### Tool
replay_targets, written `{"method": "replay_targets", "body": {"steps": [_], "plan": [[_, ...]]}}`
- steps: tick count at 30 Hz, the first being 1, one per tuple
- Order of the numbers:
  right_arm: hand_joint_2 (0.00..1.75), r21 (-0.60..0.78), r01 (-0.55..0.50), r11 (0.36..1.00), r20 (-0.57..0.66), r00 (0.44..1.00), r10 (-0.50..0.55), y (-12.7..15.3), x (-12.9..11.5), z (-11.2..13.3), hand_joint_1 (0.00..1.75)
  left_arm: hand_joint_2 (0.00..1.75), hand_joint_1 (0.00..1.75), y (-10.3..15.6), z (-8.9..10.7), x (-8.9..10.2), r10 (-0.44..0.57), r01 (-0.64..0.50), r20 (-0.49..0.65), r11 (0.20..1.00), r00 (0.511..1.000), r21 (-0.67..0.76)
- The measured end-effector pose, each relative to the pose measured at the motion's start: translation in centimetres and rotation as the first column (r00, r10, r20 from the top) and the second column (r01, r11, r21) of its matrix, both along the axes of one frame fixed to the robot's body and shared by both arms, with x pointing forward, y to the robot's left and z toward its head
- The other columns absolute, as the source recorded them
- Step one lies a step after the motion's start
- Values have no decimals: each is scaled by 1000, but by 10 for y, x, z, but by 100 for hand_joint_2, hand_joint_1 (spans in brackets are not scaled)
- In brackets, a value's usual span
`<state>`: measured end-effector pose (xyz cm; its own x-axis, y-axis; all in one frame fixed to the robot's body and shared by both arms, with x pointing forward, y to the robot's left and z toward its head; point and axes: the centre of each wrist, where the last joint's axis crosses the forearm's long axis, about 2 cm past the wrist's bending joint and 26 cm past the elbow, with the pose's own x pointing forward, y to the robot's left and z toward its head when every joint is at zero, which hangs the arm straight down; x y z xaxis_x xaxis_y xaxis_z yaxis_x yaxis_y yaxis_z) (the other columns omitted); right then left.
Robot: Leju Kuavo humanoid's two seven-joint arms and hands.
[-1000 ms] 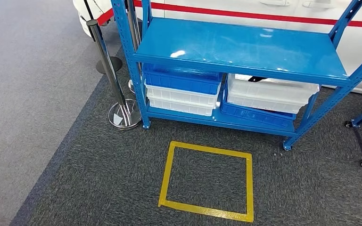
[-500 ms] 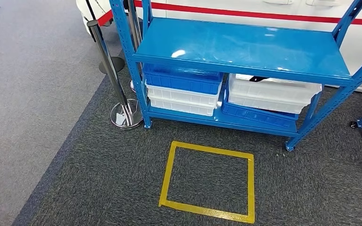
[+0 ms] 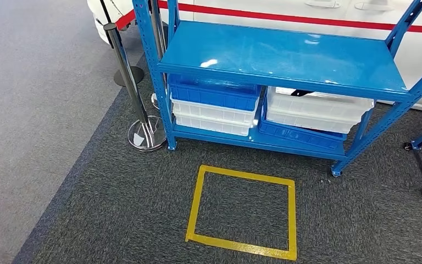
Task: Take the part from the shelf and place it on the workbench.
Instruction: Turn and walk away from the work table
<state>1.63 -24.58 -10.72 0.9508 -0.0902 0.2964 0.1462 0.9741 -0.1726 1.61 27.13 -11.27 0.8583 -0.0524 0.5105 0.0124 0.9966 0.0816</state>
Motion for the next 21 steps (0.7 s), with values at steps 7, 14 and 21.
{"method": "replay_targets", "body": {"steps": [7,14,21], "plan": [[0,0,0,1000,-1,1000,0,0,-1,0,0,0,0,0,0,0,0,0,1,1000,1000,0],[0,0,0,1000,1,1000,0,0,0,0,0,0,0,-1,0,1,0,0,2,1000,1000,-1],[0,0,0,1000,0,1000,0,0,0,0,0,0,0,0,0,0,1,-1,0,1000,1000,0]]}}
